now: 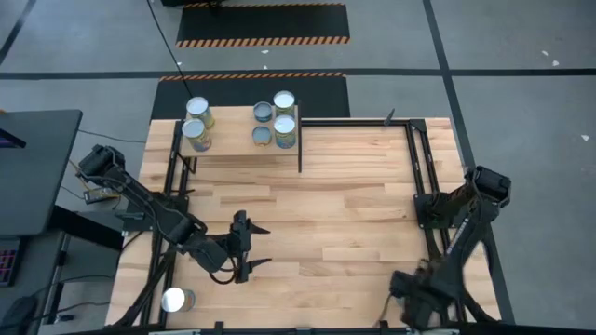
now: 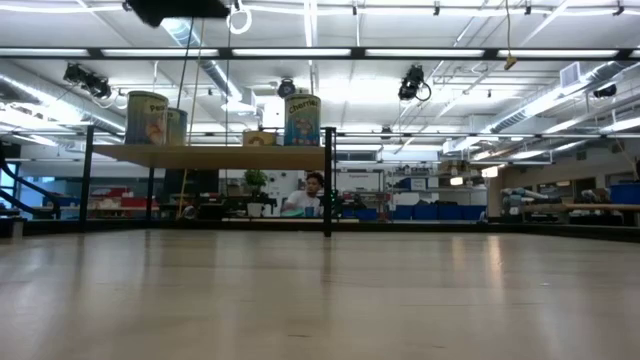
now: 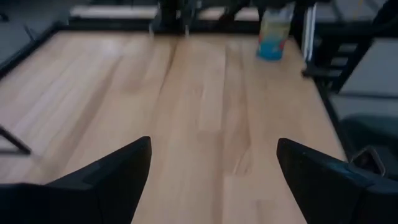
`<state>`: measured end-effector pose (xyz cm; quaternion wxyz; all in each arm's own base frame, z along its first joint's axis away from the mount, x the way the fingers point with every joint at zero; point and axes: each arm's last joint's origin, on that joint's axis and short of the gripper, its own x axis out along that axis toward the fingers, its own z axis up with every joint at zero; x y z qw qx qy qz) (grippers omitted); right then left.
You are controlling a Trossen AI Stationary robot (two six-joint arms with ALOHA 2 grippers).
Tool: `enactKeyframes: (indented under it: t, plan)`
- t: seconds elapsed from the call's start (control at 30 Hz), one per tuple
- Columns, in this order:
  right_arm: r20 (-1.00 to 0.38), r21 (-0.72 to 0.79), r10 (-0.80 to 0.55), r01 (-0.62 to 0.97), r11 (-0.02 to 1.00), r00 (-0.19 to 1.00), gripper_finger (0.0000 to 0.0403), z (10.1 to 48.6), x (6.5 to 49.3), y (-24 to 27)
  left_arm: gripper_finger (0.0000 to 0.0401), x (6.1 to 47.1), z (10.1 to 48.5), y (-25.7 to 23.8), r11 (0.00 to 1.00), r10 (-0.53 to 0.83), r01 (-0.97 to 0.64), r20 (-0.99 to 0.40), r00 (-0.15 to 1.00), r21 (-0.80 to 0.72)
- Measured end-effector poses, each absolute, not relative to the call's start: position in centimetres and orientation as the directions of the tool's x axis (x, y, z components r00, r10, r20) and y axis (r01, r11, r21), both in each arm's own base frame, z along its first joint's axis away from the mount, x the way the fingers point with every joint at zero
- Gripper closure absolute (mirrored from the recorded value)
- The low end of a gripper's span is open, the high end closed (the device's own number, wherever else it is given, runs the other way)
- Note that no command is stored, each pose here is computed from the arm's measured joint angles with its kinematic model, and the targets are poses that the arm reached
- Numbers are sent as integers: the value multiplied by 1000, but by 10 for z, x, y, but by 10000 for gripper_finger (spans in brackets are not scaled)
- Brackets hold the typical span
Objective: Pick and place cans onto a shelf
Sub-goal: Put the right canned tomatoes on the shelf
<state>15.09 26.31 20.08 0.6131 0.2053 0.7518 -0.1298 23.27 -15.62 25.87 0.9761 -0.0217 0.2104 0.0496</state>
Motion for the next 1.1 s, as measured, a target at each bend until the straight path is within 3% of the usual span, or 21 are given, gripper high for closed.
enactKeyframes:
  t: [0.17, 0.33, 0.47, 0.6, 0.77, 1.1]
  plan:
    - [-993, 49, 87, 382, 923, -84, 83, 216, 197, 232, 47, 236, 253, -149, 994, 6, -59, -497, 868, -91]
    - [-1000, 16, 23, 281, 959, -22, 82, 235, 252, 193, 47, 233, 251, -143, 995, 81, -103, -520, 850, -13]
    - [-997, -68, -63, 142, 988, -38, 81, 241, 297, 169, 47, 225, 242, -138, 991, 116, -134, -609, 785, 16]
    - [-997, -76, -76, 11, 997, -8, 81, 243, 342, 147, 47, 212, 239, -132, 981, 176, -183, -701, 691, 67]
    - [-995, -86, -82, -71, 994, 65, 80, 243, 388, 120, 47, 192, 244, -131, 977, 199, -193, -728, 655, 93]
    - [-993, -95, -75, -230, 969, 94, 79, 225, 454, 92, 53, 140, 273, -109, 964, 207, -264, -724, 658, 35]
